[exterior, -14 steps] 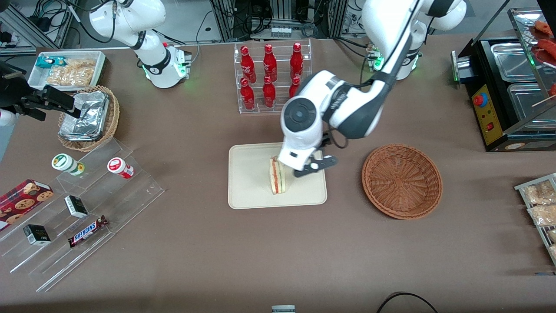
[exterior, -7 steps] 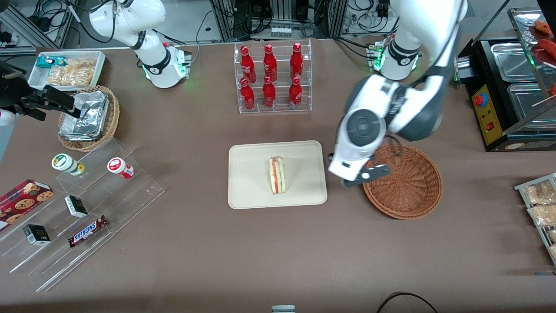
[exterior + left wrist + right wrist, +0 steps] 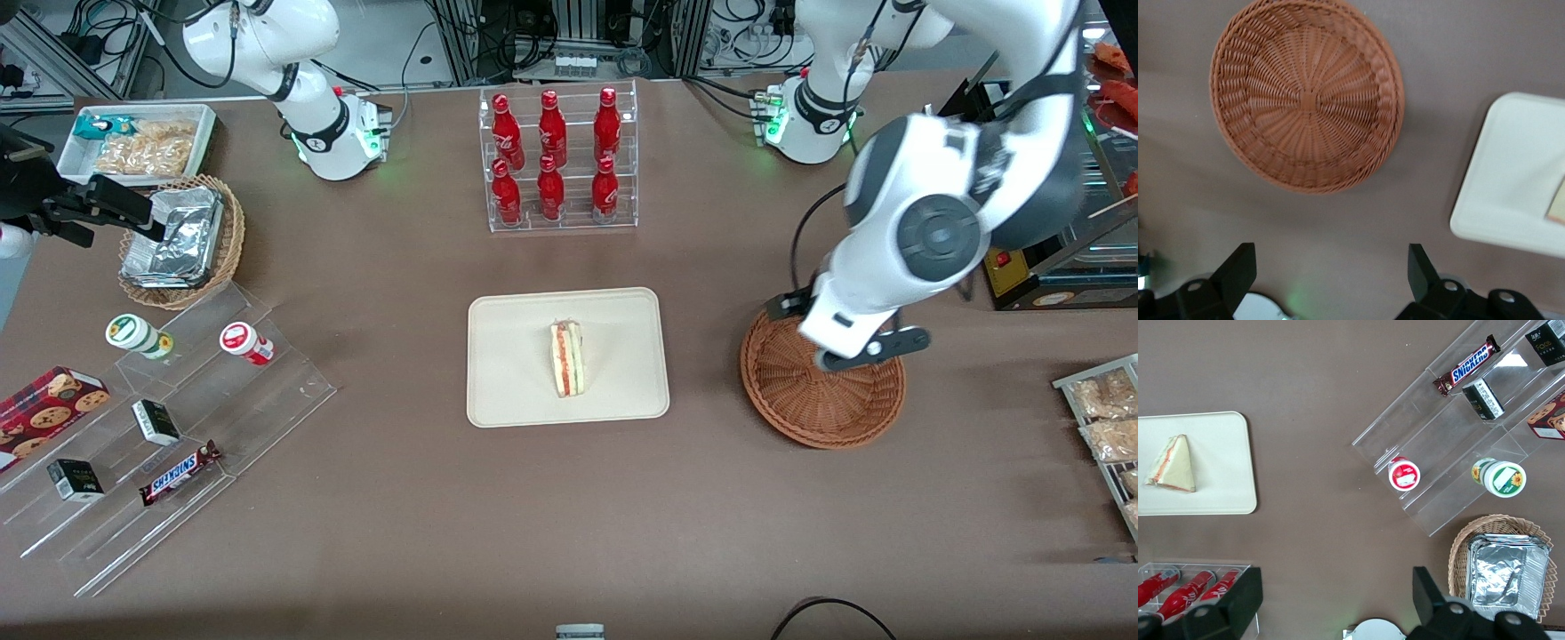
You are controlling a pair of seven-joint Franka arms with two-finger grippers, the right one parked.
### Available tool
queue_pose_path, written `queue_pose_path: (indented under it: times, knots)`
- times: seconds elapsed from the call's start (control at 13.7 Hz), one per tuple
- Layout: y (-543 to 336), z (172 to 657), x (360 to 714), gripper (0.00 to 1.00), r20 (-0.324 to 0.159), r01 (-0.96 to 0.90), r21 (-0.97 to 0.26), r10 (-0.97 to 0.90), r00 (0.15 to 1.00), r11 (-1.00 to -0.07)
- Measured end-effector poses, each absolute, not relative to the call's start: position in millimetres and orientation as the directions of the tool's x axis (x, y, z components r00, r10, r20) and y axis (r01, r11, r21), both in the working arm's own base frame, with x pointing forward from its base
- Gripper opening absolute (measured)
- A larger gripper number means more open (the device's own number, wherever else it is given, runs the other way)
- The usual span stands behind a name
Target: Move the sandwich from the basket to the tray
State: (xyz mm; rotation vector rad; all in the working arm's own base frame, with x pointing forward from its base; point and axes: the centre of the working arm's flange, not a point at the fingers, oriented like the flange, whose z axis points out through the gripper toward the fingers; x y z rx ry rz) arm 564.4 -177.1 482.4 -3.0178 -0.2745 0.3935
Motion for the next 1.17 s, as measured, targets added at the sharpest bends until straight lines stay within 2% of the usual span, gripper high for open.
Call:
queue_pose_path:
  times: [0.29, 0.44, 0.73, 0.95, 1.17]
  knots:
    - [-129.9, 532.3, 540.3, 1.00, -0.298, 0.026, -0.070, 0.046, 0.954, -0.997]
    - [-108.3, 559.4, 526.7, 1.00, -0.296, -0.017, -0.055, 0.000, 0.955, -0.998]
    - [-83.0, 592.5, 517.3, 1.00, -0.244, -0.021, -0.044, -0.009, 0.970, -0.999]
    - [-56.4, 601.7, 520.8, 1.00, -0.223, 0.001, -0.039, 0.009, 0.975, -0.999]
    - [-28.0, 611.6, 526.9, 1.00, -0.180, 0.013, -0.041, 0.020, 0.983, -0.999]
